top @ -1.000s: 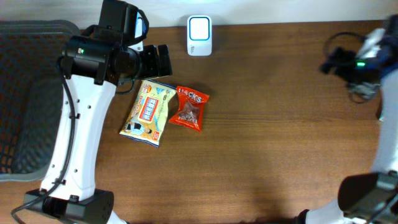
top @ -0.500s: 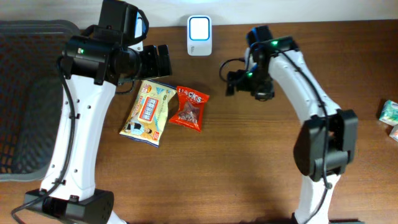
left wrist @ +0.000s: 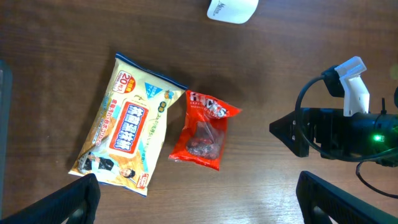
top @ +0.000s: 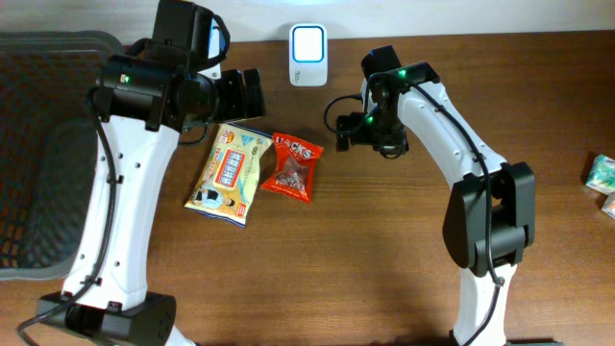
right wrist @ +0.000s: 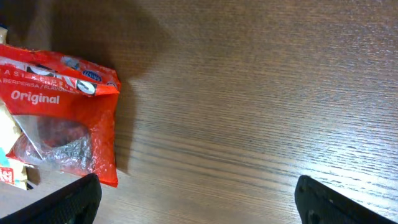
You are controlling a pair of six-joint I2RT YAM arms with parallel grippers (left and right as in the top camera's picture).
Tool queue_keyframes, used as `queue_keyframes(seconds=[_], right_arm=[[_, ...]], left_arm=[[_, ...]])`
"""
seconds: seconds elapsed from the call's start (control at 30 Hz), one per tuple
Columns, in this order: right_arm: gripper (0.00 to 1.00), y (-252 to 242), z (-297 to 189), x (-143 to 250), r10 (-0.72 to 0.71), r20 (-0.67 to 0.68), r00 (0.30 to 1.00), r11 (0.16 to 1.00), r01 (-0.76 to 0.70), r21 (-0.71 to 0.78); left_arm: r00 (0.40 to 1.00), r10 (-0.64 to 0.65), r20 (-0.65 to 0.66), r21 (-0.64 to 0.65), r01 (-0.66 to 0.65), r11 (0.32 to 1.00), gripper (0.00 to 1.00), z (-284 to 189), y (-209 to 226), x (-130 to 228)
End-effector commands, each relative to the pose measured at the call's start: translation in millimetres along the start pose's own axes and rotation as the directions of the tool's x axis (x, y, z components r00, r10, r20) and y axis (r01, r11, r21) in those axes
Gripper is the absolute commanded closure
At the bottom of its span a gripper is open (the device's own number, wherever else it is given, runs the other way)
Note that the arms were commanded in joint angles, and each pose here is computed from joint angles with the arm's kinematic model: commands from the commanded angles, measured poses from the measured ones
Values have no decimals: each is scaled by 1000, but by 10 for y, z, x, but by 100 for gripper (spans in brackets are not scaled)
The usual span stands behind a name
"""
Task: Scan the item barcode
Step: 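Reach the right gripper to the red candy bag and grasp it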
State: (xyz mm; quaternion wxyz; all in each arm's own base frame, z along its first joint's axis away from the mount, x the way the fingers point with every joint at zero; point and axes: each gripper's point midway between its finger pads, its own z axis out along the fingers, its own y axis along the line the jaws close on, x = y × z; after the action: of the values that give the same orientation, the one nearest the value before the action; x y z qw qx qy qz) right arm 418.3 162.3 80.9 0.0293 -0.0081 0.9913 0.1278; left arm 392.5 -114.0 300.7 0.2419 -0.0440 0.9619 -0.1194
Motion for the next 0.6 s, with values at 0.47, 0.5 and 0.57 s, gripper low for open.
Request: queue_keyframes(seconds=[0.47,0.5,0.57], right_arm=[[22,-11,201,135,0,-47,999,1000,-1,-13],[21,69,198,118,-4,-43,999,998,1,-57],[21,306,174,61,-22,-28,999,982,16,-187]], left_arm=[[1000,12,4,-3,-12,1000,1,-1,5,-9],[1000,12,4,-3,-12,1000,1,-1,5,-9],[1000,12,4,-3,-12,1000,1,-1,5,-9]])
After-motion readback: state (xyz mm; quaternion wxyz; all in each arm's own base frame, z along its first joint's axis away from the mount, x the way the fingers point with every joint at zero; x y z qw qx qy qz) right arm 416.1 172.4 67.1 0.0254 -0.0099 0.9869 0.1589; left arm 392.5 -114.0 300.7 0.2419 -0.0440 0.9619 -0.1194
